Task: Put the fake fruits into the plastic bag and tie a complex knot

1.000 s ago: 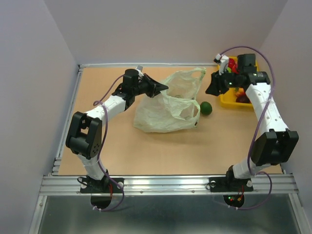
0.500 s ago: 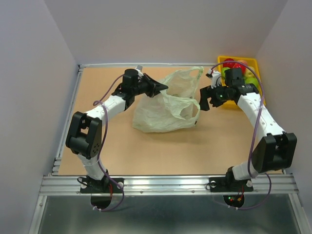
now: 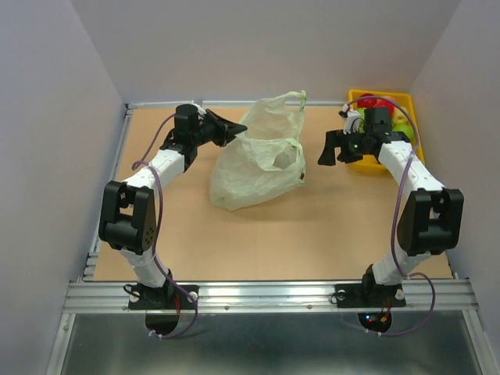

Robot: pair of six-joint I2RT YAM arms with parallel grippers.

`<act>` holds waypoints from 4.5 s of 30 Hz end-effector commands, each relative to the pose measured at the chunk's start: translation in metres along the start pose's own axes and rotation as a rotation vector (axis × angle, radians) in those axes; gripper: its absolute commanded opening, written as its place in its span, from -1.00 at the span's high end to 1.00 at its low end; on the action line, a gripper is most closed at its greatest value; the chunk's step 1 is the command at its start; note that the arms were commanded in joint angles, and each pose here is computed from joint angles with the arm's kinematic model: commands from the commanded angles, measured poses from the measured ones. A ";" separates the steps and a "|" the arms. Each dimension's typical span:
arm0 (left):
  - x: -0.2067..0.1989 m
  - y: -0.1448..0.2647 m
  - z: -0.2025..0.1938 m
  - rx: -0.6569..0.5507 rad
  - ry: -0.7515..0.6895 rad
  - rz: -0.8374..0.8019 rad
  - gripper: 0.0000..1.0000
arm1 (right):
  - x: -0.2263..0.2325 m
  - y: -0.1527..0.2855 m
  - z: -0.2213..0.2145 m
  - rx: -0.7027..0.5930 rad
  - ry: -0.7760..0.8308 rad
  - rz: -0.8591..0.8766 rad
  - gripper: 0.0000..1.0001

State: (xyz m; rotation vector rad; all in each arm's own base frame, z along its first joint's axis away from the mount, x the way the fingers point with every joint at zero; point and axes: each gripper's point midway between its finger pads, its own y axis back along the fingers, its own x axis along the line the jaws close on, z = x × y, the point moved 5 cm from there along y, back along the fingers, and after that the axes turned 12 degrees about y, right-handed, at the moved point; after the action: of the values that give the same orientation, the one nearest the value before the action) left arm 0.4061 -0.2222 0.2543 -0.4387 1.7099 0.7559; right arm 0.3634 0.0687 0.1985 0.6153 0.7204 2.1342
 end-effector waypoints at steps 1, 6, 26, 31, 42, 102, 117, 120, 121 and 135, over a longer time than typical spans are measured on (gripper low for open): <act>-0.027 0.023 -0.004 0.005 -0.087 -0.087 1.00 | -0.009 -0.021 0.022 -0.094 -0.050 -0.009 -0.89; -0.028 0.024 0.001 -0.007 -0.079 -0.092 1.00 | -0.001 -0.052 0.028 -0.105 -0.040 -0.027 -0.96; -0.036 0.041 0.027 -0.067 -0.067 -0.118 1.00 | 0.028 -0.127 0.022 -0.036 0.086 0.052 -0.99; -0.037 0.045 0.034 -0.079 -0.064 -0.122 1.00 | 0.021 -0.126 0.034 -0.061 0.135 0.004 -1.00; -0.042 0.052 0.051 -0.110 -0.057 -0.133 1.00 | 0.025 -0.136 0.049 -0.090 0.268 0.065 -1.00; -0.035 0.046 0.004 0.065 -0.196 -0.128 1.00 | 0.125 -0.051 0.144 -0.297 0.143 0.246 -1.00; -0.030 0.050 0.004 0.040 -0.214 -0.114 1.00 | -0.134 0.055 0.029 0.006 -0.067 -0.330 -0.99; -0.031 0.050 0.005 0.030 -0.225 -0.112 1.00 | -0.163 0.064 0.009 0.092 -0.075 -0.440 -0.95; -0.031 0.050 0.005 0.029 -0.223 -0.112 1.00 | -0.173 0.062 0.001 0.133 -0.068 -0.475 -0.93; -0.029 0.046 0.009 0.031 -0.229 -0.098 1.00 | -0.225 0.018 -0.050 0.333 -0.126 -0.549 -0.75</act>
State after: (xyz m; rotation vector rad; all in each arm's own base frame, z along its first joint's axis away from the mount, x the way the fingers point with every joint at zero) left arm 0.3903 -0.1839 0.2648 -0.3788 1.5679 0.7289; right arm 0.4399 -0.1276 0.1278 0.6688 1.0358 1.5058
